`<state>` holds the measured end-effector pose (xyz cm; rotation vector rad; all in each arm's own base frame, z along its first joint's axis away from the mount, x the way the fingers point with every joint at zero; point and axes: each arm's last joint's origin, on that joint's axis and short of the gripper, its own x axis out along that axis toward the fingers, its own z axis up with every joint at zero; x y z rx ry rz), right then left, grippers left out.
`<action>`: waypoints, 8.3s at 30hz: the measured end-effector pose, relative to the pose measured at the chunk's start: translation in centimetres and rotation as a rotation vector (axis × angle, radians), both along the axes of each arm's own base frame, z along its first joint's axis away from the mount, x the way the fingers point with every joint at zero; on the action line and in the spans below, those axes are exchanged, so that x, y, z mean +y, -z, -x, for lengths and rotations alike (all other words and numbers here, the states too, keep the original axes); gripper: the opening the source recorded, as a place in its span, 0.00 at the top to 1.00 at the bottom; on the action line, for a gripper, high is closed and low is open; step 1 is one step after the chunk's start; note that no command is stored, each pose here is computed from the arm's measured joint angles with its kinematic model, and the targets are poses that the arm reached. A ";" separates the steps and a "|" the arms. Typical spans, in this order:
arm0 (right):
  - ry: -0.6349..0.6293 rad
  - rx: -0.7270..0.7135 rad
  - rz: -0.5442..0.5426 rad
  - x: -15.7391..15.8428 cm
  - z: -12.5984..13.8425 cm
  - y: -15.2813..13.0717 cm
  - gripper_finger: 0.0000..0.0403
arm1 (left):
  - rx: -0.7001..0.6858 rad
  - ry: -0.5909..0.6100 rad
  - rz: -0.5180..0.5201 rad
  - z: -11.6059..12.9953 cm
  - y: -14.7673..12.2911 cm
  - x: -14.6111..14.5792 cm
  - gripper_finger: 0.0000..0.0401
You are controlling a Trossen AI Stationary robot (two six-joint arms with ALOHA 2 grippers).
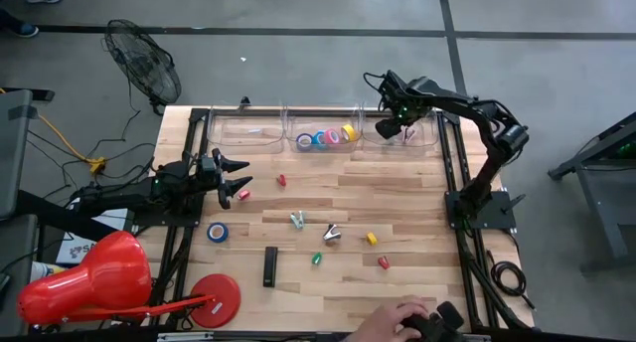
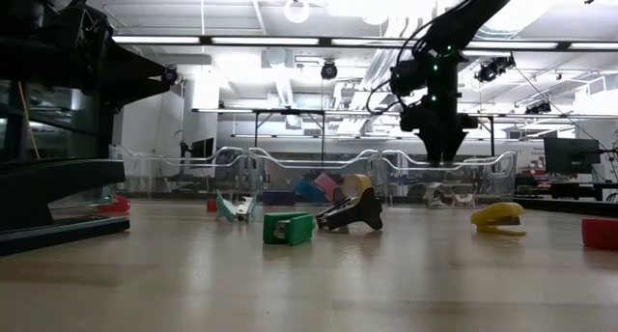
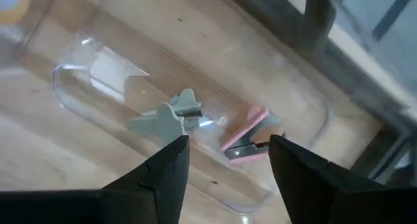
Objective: Pick and place Stapler, Stapler remover, tape
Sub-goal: Put the black staple remover into the right transparent bin, then put the bottom right red stapler into the left transparent bin
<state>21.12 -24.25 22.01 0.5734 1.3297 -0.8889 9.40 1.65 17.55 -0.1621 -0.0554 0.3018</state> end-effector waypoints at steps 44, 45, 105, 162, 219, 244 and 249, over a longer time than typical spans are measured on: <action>-1.475 -0.277 0.197 21.8 -14.2 -1.1 0.47 | 0.000 0.000 0.000 0.0 0.0 0.0 0.43; -1.478 -0.296 0.189 22.2 -14.5 -0.9 0.45 | -0.001 0.000 0.000 0.0 0.0 0.0 0.43; -1.593 -0.260 -0.054 28.4 -17.3 7.8 0.54 | 0.000 -0.003 0.000 0.0 0.0 0.0 0.43; -0.168 0.075 0.099 14.7 -4.3 -4.7 0.79 | 0.000 0.003 0.000 0.0 0.0 0.0 0.43; 0.037 -0.086 -0.082 0.3 -3.3 3.3 0.53 | 0.000 0.004 0.000 0.0 0.0 0.0 0.43; 0.007 -0.140 -0.024 1.3 -2.3 -0.2 0.43 | 0.000 0.003 0.000 0.0 0.0 0.0 0.43; 0.003 -0.172 0.002 2.2 -1.4 -2.3 0.44 | 0.001 0.004 0.000 0.0 0.0 0.0 0.43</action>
